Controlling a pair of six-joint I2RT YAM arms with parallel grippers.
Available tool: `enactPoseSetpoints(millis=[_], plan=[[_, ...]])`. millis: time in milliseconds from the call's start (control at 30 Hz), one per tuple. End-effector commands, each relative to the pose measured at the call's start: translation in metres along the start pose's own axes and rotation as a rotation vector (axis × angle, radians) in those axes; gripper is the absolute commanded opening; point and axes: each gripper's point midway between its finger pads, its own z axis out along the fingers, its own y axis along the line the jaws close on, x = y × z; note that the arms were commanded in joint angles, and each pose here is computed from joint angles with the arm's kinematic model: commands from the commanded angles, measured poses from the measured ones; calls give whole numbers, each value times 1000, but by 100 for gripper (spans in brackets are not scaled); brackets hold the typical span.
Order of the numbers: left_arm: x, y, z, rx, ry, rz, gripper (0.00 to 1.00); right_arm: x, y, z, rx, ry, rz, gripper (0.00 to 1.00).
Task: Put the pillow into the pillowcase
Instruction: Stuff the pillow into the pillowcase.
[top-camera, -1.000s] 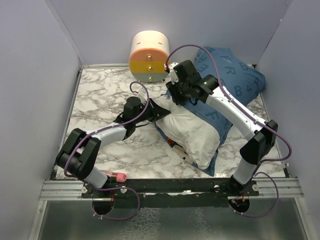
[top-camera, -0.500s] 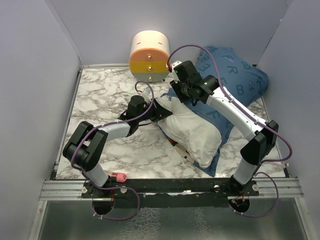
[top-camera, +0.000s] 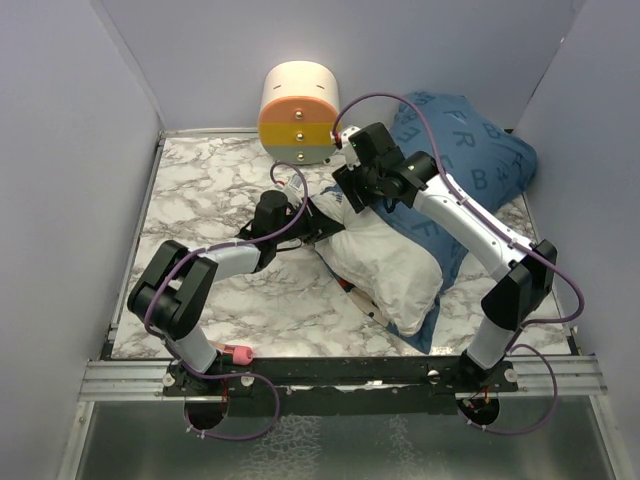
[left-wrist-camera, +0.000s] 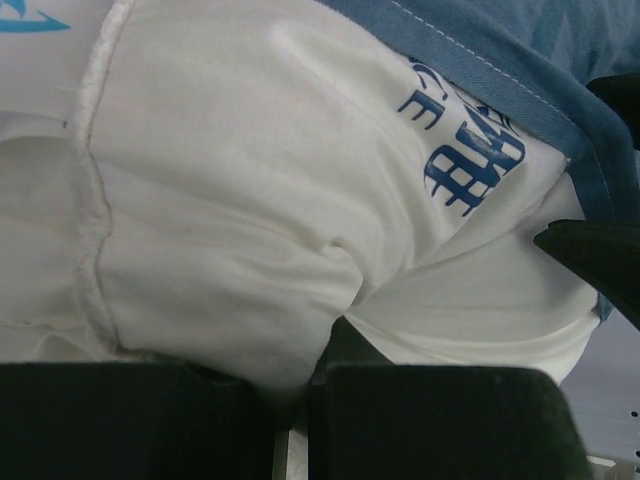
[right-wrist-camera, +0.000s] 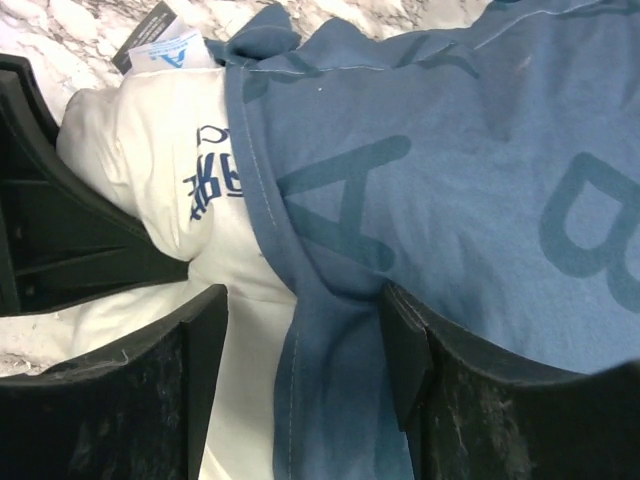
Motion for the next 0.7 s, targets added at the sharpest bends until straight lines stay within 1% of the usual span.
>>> enactPoseSetpoints(millis=[0, 67, 133, 167, 200, 267, 400, 467, 567, 667], plan=[[8, 9, 6, -15, 48, 25, 1, 13, 21, 15, -104, 44, 8, 57], [7, 5, 6, -2, 47, 31, 1, 9, 28, 14, -144, 33, 19, 36], [5, -1, 7, 17, 44, 42, 1, -1, 39, 9, -215, 7, 35, 19], [3, -4, 8, 29, 41, 50, 1, -6, 44, 6, -246, -4, 44, 13], [1, -8, 8, 43, 35, 58, 1, -11, 51, 3, -283, -12, 56, 9], [-1, -9, 14, 53, 35, 62, 1, -20, 58, 0, -326, -22, 70, 6], [-8, -21, 21, 88, 35, 92, 1, -27, 59, -4, -342, -34, 79, 5], [-11, -25, 23, 101, 32, 105, 1, -28, 64, -8, -373, -44, 85, 2], [-16, -36, 24, 133, 11, 125, 1, -29, 80, -12, -484, -54, 118, 1], [-26, -59, 26, 222, -36, 134, 1, -29, 99, -12, -586, -61, 155, 0]])
